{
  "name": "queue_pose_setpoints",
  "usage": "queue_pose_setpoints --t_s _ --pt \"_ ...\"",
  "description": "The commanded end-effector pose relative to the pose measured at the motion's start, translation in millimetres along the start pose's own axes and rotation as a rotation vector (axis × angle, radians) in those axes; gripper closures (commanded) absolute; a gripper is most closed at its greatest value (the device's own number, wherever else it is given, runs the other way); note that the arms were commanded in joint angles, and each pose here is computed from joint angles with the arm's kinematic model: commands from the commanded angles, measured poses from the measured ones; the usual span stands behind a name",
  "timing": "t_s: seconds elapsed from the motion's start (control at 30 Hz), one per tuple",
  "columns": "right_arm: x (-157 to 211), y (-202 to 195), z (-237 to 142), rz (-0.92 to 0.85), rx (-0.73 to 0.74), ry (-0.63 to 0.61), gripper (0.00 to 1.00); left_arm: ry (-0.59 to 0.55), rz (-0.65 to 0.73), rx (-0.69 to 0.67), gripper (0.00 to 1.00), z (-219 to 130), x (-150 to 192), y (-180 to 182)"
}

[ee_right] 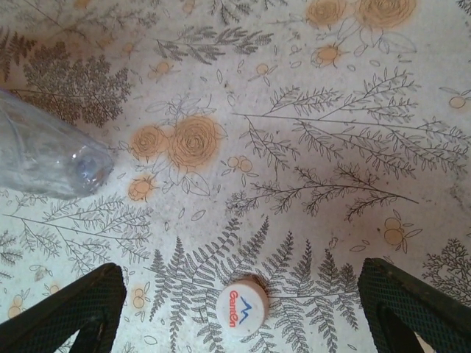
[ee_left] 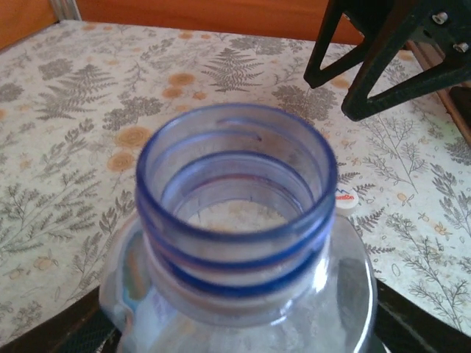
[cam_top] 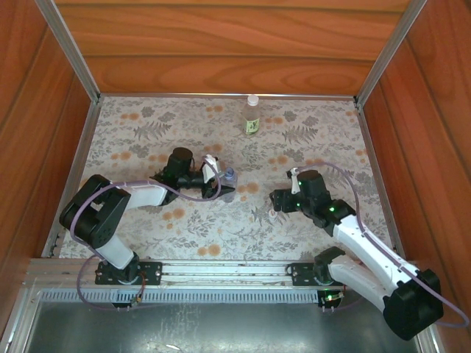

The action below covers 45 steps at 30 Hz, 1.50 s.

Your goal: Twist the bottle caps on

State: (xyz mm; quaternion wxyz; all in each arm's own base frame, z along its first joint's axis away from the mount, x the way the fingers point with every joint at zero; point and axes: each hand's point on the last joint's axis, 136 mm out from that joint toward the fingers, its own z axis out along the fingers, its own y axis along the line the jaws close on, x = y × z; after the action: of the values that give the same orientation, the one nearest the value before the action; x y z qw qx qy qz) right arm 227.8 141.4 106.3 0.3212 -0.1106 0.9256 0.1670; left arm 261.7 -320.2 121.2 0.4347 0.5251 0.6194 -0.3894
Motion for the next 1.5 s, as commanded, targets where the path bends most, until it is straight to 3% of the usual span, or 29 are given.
queue_pose_setpoints --t_s 0.0,0.13,0.57,0.8,1.13,1.47 --pt "-13 6 -5 -0.003 -0.022 -0.024 0.12 0.012 -0.016 0.025 0.25 1 10 -9" --pt "-16 8 -5 -0.012 -0.03 -0.03 0.11 -0.027 -0.006 0.003 0.2 -2 8 -9" --pt "-20 13 -7 -0.027 -0.044 -0.02 0.11 -0.262 -0.026 -0.108 0.19 -5 5 5" --pt "-18 14 -7 -0.021 -0.05 -0.008 0.11 -0.268 -0.02 -0.101 0.21 2 6 11" --pt "-17 14 -6 -0.012 -0.05 -0.006 0.11 -0.266 -0.016 -0.071 0.37 4 7 8" --pt "-18 16 -4 -0.015 -0.059 0.001 0.11 -0.273 -0.008 -0.043 0.38 5 4 6"
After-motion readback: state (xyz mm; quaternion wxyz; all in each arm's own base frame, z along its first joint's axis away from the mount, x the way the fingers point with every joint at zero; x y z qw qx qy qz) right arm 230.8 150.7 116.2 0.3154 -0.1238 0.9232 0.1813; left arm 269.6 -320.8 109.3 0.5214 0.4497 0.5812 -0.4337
